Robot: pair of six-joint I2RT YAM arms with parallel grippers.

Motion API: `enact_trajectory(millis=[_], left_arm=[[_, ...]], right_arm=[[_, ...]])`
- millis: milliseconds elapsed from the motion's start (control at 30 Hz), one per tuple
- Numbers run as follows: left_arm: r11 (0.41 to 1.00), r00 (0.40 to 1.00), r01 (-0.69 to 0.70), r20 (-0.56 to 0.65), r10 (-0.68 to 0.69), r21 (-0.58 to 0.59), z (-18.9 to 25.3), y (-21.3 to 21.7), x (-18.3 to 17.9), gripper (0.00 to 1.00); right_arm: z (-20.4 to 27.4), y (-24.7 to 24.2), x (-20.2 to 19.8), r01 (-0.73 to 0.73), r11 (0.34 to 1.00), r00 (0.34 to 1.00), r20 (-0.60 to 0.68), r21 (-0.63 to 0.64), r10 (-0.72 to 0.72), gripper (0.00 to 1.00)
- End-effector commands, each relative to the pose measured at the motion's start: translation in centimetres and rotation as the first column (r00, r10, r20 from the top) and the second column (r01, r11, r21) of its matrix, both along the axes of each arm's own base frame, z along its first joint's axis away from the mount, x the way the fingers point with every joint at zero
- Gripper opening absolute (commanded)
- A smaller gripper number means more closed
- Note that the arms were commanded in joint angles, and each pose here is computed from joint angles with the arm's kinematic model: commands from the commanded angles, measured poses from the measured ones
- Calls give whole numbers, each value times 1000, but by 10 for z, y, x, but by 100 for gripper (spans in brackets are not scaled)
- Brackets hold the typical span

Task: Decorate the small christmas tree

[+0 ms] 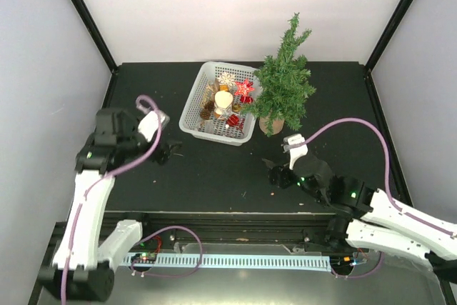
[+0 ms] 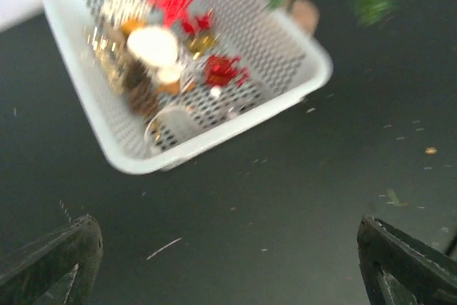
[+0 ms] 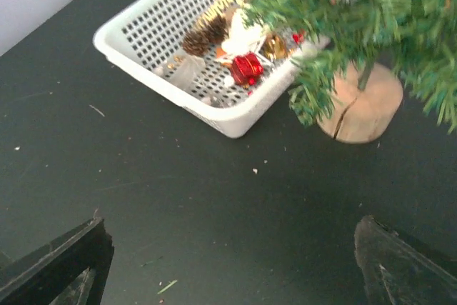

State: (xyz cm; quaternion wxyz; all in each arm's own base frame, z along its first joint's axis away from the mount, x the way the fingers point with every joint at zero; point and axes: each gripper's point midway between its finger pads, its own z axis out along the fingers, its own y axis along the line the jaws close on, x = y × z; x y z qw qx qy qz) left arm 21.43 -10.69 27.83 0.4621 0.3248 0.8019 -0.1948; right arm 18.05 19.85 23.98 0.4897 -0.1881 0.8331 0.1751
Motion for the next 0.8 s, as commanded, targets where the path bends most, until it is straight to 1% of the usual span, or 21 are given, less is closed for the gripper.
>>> enact_trajectory(millis=[0,100,133,200,233,333,400,500,600,767], left_arm=[[984,987,-150,-48,155,96,-19,24,77,97],[969,976,-183,-89,200,163,-37,28,131,95],[966,971,-185,-118,208,182,-46,29,149,94],[962,959,-179,-180,217,207,-59,28,177,94],[960,955,-180,-195,222,215,-60,27,193,94],[961,931,-166,-284,227,223,-87,22,222,94],[960,924,-162,-307,229,227,-98,17,240,94],[952,906,-142,-352,235,269,-124,10,254,94],[951,885,-130,-400,239,280,-143,8,257,94],[958,856,-88,-472,213,272,-170,6,232,95]], right_arm=[[-4,22,8,-62,977,993,-89,205,81,91],[-12,32,9,-89,973,988,-105,213,113,88],[-15,36,9,-98,972,986,-113,213,124,89],[-28,37,12,-75,979,984,-144,188,103,89],[-35,37,13,-69,983,983,-158,173,97,90],[-53,39,15,-58,988,978,-191,143,85,99],[-63,41,14,-61,989,974,-207,136,88,100],[-71,40,16,-39,991,974,-217,128,67,100],[-76,35,21,-9,995,976,-214,98,30,100],[-83,38,21,-25,997,975,-218,72,40,100]])
